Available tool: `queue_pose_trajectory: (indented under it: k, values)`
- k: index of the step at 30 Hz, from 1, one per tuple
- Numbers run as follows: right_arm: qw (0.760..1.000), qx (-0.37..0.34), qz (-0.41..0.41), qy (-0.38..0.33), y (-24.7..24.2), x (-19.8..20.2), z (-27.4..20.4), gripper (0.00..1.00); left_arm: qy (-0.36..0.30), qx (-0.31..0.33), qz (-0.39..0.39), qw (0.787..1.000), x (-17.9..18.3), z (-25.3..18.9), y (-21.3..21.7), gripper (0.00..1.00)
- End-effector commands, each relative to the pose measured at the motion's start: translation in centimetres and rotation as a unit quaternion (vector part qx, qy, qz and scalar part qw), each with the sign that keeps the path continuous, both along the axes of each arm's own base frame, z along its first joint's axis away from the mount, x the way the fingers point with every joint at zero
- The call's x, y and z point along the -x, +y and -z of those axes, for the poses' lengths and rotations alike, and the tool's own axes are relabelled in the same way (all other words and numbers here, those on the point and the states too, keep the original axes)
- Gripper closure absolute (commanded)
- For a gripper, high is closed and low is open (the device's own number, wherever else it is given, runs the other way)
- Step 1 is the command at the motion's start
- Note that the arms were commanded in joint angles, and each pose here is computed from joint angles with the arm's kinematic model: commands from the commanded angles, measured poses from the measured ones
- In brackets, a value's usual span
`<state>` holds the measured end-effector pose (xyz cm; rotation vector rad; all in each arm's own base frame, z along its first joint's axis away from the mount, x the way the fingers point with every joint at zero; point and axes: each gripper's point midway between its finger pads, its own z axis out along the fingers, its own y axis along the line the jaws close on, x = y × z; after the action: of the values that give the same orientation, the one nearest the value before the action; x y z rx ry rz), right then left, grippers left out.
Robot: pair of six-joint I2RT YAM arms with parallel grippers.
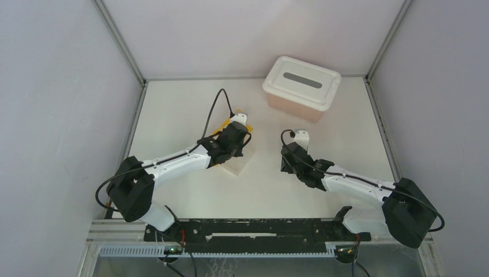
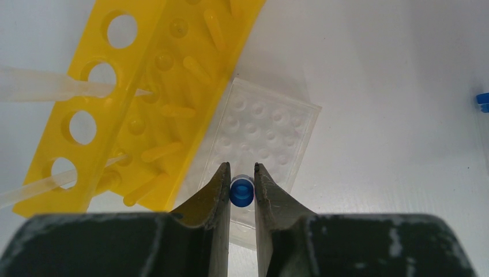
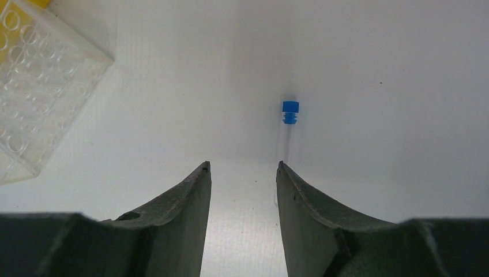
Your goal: Organize the chemistry lab equipment
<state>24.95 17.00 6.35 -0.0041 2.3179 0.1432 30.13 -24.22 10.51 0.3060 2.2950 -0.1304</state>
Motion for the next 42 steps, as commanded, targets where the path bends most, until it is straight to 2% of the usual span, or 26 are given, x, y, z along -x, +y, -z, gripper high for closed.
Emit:
queue_pose_trajectory:
  k: [1, 28, 36, 42]
  values:
    - [1.0, -0.018, 0.008, -0.008, 0.4, -0.4, -0.2, 0.47, -0.01, 0.003, -0.01, 1.0, -0.3, 0.4, 0.0, 0.96]
    - [1.0, -0.007, 0.014, 0.002, -0.2, -0.3, 0.7, 0.47, -0.004, -0.005, -0.017, 1.0, -0.1, 2.6, 0.1, 0.96]
    - [0.999, 0.008, 0.033, 0.011, -1.2, -0.2, 1.2, 0.48, 0.0, -0.003, -0.019, 1.0, -0.1, 3.2, -0.1, 0.83]
    - [0.998, 0.004, 0.052, 0.023, -1.8, -0.2, 1.8, 0.49, 0.005, -0.005, -0.019, 1.0, 0.0, 3.6, -0.1, 0.78]
